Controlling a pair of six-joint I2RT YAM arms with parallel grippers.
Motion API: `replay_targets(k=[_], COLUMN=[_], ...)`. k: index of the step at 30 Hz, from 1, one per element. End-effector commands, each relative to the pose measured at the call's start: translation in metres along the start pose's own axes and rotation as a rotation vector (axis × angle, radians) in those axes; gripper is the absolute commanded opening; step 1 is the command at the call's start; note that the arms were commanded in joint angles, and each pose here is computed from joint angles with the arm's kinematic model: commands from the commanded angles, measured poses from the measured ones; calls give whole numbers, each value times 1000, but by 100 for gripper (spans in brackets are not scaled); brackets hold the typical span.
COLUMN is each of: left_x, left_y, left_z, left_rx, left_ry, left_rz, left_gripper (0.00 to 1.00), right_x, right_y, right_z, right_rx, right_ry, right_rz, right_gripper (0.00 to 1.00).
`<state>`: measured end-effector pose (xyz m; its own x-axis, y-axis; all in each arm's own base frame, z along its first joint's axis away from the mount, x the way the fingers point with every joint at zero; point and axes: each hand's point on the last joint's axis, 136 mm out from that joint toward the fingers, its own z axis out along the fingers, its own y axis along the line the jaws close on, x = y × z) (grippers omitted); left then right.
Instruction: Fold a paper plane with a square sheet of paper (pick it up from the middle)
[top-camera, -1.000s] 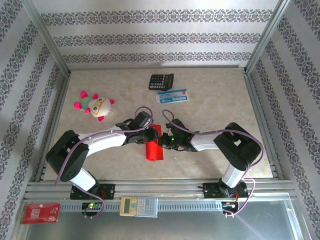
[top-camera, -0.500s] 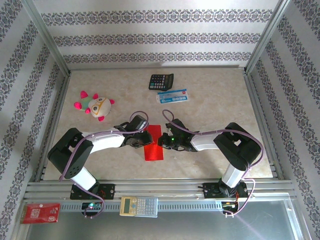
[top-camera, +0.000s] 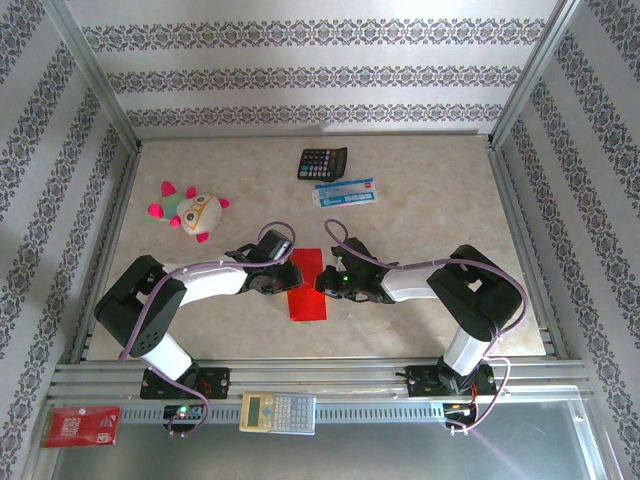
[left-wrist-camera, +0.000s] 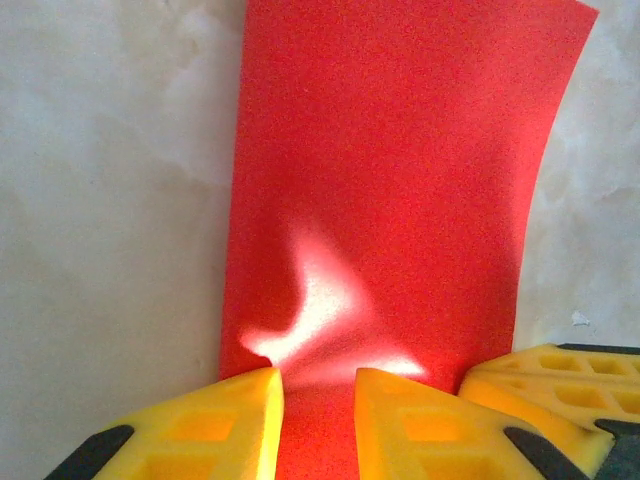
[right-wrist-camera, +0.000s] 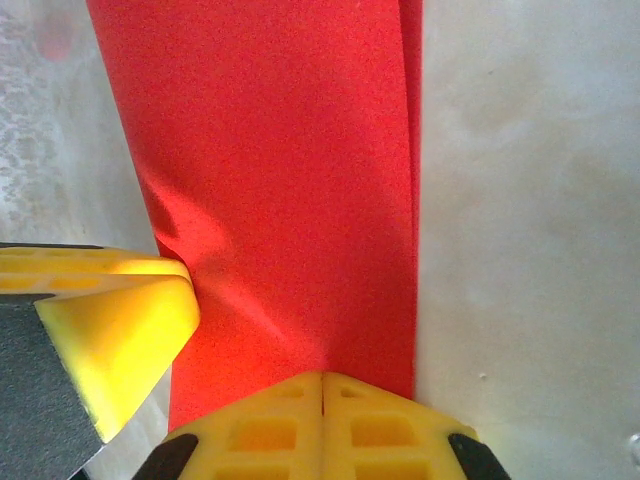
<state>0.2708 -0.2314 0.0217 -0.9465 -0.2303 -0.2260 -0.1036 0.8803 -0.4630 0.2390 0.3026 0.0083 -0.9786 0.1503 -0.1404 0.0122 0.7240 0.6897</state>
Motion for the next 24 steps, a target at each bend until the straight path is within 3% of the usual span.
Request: replay_targets(k=[1, 6, 9, 24], left_x=[-12, -5, 4, 36], left_y=[5, -31, -38, 22], left_z=[-17, -37, -36, -5], left_rx=[-28, 164, 221, 44], left_ry=[-44, -24, 7, 109], left_rz=[35, 5, -30, -61], left_gripper=[29, 30, 25, 20], right_x=[58, 58, 58, 58], right_y=[-98, -99, -99, -98], right_z=[6, 5, 6, 5], right_rx=[333, 334, 334, 335], right_ry=[151, 150, 152, 151], right_rz=[98, 98, 100, 95], right_gripper=[0, 0, 0, 0])
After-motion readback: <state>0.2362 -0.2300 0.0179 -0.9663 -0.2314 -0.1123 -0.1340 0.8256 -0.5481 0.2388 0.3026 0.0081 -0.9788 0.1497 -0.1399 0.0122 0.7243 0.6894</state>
